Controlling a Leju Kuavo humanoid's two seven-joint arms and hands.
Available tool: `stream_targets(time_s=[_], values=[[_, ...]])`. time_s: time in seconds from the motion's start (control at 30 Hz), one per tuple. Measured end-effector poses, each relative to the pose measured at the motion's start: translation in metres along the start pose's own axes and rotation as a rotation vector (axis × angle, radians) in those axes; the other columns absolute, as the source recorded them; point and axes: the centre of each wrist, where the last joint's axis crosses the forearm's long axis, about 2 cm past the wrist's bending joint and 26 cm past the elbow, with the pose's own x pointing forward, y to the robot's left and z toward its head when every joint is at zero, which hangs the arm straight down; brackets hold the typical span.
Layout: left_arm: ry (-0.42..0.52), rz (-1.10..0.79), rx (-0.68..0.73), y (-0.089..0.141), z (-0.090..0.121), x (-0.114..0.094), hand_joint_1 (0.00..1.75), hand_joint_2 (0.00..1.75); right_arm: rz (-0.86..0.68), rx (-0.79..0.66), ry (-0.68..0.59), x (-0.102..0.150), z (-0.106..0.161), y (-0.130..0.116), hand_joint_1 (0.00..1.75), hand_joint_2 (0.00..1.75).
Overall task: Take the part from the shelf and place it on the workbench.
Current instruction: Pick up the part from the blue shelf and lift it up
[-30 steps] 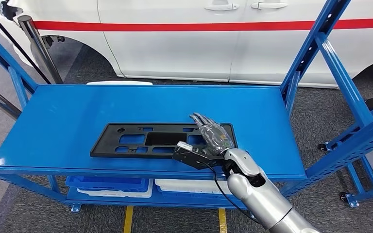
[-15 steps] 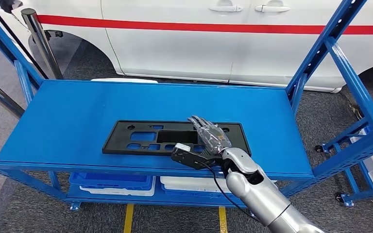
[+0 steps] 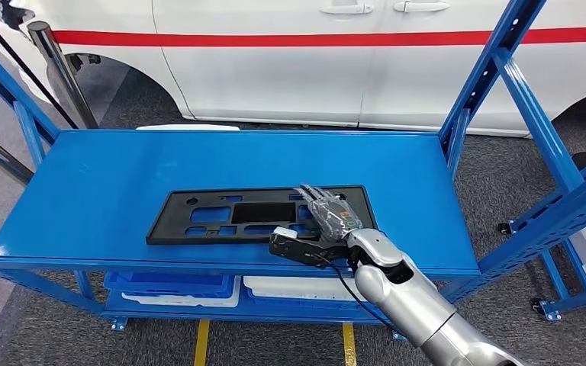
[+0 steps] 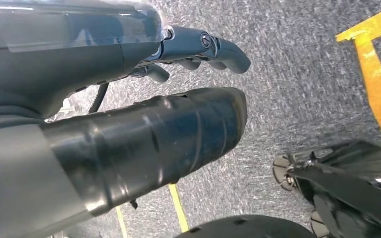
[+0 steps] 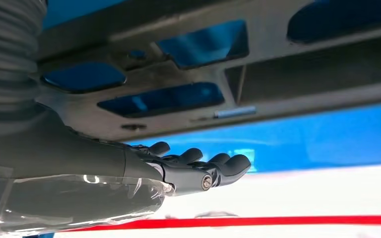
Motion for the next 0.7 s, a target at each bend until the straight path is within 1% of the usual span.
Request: stream_targets(time_s=[0.7], values=[[0.002,0.013,0.003,0.0013,0.0000,-0.0003,0.00,0.00,0.006,0.018,0.002,-0.0017,-0.0030,0.0003,0.00,1.75]])
